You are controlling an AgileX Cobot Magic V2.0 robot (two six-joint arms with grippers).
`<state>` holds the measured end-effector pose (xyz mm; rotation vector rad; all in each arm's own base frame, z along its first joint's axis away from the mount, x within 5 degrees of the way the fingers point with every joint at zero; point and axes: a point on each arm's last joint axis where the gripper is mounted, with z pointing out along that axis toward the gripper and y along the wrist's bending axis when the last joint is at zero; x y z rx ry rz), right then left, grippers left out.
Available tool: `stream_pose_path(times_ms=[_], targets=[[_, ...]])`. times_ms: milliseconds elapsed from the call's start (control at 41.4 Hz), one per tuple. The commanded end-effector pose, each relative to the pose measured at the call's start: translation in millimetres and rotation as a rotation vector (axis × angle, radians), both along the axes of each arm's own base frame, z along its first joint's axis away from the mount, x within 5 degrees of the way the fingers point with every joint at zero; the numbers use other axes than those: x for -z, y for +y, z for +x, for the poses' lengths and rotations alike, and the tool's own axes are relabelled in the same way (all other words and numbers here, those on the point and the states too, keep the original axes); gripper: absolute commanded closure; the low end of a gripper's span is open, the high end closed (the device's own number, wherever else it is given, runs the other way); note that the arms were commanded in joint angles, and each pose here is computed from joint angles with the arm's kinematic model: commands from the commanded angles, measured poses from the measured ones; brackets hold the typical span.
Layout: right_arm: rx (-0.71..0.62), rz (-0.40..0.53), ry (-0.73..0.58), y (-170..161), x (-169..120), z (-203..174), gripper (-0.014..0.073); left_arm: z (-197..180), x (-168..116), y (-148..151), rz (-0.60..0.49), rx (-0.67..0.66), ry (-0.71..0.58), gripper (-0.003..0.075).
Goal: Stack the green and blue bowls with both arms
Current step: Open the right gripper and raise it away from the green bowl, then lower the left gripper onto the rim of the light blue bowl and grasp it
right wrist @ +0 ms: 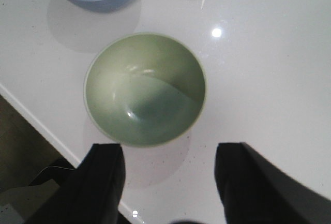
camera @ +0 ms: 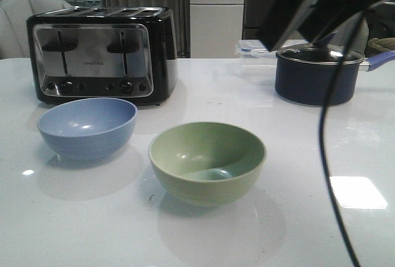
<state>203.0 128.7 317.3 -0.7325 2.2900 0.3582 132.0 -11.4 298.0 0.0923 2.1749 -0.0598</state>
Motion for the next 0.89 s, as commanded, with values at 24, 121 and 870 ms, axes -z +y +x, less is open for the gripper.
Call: stream_pose_path(times_ms=[24,121,870], targets=[[-0.001,0.056,-0.124,-15.7,-14.1,-26.4,0.0099,14.8,-11.9,-8.3,-0.004,0.053,-0.062,0.0237],[-0.001,0.065,-0.139,-26.3,-9.3,-44.7,0.0099,27.1,-11.9,-17.8,0.001,0.103,-0.027,0.0151],[-0.002,0.074,-0.154,-35.1,-5.9,-60.2,0.0098,214.1,51.0,-76.9,0.045,0.173,0.347,0.0099]])
